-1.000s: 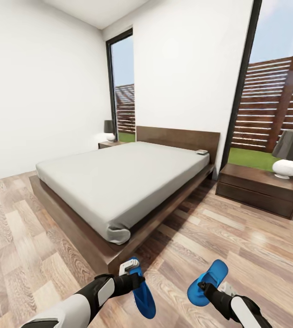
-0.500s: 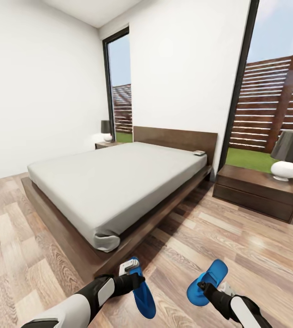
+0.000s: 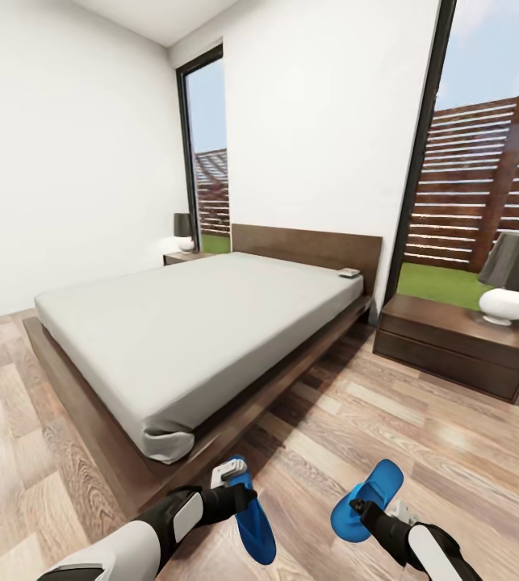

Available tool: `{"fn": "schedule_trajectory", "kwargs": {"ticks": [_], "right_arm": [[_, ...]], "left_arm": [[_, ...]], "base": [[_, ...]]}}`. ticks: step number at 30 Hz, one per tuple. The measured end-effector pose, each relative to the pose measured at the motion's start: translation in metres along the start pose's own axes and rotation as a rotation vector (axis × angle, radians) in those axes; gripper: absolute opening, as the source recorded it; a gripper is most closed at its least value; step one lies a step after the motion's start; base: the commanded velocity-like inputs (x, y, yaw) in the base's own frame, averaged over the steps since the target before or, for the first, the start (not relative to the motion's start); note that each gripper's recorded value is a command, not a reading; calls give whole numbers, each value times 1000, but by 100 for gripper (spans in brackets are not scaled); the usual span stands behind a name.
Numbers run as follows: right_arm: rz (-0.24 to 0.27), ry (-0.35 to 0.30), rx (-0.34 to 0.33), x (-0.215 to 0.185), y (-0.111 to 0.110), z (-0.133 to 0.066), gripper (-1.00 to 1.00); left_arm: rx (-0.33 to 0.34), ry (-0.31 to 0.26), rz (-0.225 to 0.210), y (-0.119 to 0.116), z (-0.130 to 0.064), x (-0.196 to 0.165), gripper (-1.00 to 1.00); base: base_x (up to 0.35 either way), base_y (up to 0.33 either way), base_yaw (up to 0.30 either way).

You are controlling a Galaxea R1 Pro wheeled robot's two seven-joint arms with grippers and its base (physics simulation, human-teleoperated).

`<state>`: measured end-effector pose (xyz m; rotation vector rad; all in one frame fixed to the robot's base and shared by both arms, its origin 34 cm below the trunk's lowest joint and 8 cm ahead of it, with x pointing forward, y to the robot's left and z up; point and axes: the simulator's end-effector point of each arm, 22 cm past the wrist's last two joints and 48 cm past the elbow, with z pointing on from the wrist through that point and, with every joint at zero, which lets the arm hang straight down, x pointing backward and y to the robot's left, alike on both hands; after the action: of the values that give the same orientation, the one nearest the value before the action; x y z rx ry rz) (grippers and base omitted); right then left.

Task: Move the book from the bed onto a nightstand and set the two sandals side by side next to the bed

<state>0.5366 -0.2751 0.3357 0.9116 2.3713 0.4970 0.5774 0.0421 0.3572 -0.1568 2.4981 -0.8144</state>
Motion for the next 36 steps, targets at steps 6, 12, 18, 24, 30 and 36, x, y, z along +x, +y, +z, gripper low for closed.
{"fn": "schedule_trajectory", "kwargs": {"ticks": [6,12,18,24,30,36], "right_arm": [[0,0,-1,0,0,0,-100],[0,1,-1,0,0,0,-100],[0,2,-2,0,1,0,-100],[0,2,-4,0,1,0,-100],[3,-6,-17,-4,4,-1,-100],[6,-27,-48,-13,17,-5,-100]], "left_arm": [[0,0,0,0,0,0,-100],[0,1,0,0,0,0,-100],[-1,1,-2,0,0,0,-100],[-9,7,-3,2,0,2,-100],[-19,28,-11,6,1,13,-100],[-79,49,-16,21,2,24,-100]], "base": [[165,-152,0],[165,-152,0],[135,-117,0],[30,-23,0],[3,-3,0],[0,0,0]]}}
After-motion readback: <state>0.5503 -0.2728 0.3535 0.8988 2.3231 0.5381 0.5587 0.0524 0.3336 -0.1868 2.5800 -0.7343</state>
